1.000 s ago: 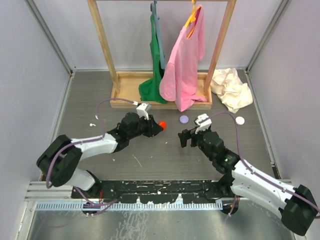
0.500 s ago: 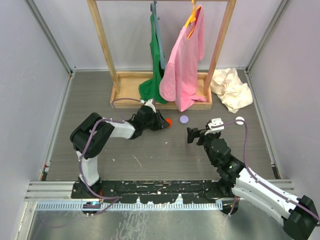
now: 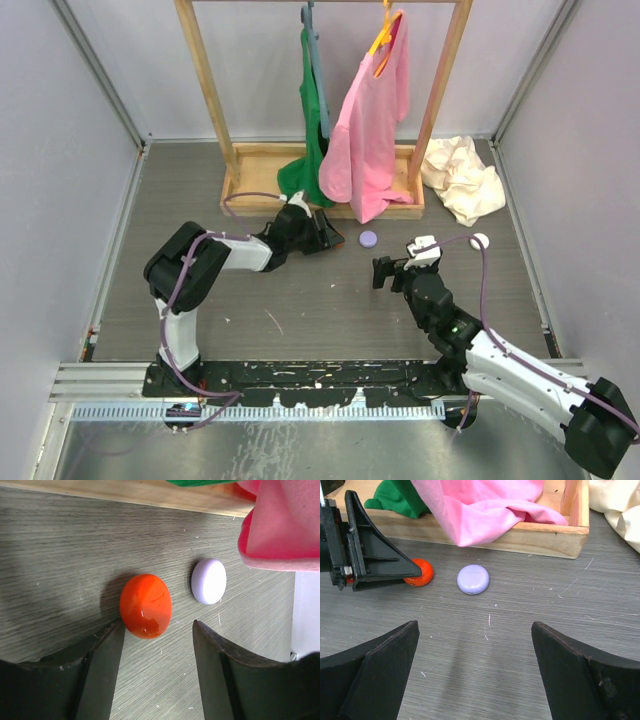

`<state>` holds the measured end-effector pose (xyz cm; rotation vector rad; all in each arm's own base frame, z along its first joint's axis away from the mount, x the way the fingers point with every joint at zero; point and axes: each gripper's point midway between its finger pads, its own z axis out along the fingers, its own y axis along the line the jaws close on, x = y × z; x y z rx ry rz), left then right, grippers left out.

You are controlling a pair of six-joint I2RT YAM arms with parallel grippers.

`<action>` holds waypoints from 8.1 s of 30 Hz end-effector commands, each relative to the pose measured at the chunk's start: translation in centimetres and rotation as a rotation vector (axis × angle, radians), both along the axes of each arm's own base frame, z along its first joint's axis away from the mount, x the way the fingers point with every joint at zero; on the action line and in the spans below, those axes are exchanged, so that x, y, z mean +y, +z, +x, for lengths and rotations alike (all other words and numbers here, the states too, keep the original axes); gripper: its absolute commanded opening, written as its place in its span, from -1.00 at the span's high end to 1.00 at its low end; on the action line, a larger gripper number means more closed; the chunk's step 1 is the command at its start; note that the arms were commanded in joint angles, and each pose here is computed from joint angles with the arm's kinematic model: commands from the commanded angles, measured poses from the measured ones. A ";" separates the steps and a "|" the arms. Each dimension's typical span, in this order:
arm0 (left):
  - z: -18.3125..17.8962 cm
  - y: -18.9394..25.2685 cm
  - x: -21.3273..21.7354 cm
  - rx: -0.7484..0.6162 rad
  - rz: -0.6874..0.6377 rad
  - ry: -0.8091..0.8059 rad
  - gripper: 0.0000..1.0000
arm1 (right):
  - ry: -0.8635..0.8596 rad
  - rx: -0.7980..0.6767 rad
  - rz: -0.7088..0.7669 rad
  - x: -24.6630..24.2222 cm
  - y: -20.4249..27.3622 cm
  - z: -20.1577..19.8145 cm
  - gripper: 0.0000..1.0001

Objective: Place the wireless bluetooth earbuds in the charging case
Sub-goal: Place the charging case at the center of the board, then pick up the charging case at the center of the board.

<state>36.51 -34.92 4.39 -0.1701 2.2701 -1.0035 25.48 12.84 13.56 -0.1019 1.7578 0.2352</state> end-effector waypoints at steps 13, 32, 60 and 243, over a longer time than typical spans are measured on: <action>-3.2 0.6 8.5 0.032 0.208 0.096 -0.84 | -0.159 0.036 0.016 -1.4 3.0 1.3 -1.00; -9.0 9.8 22.1 -0.230 0.297 0.382 -0.96 | -0.434 0.210 -0.195 -6.9 2.0 3.6 -1.00; -11.2 11.5 23.5 -0.461 0.412 0.419 -0.96 | -0.721 0.450 0.077 -23.2 -3.9 11.9 -1.00; -17.7 20.1 5.5 -0.586 0.018 -0.593 0.68 | 1.024 -0.238 0.113 16.1 10.3 -8.3 -0.69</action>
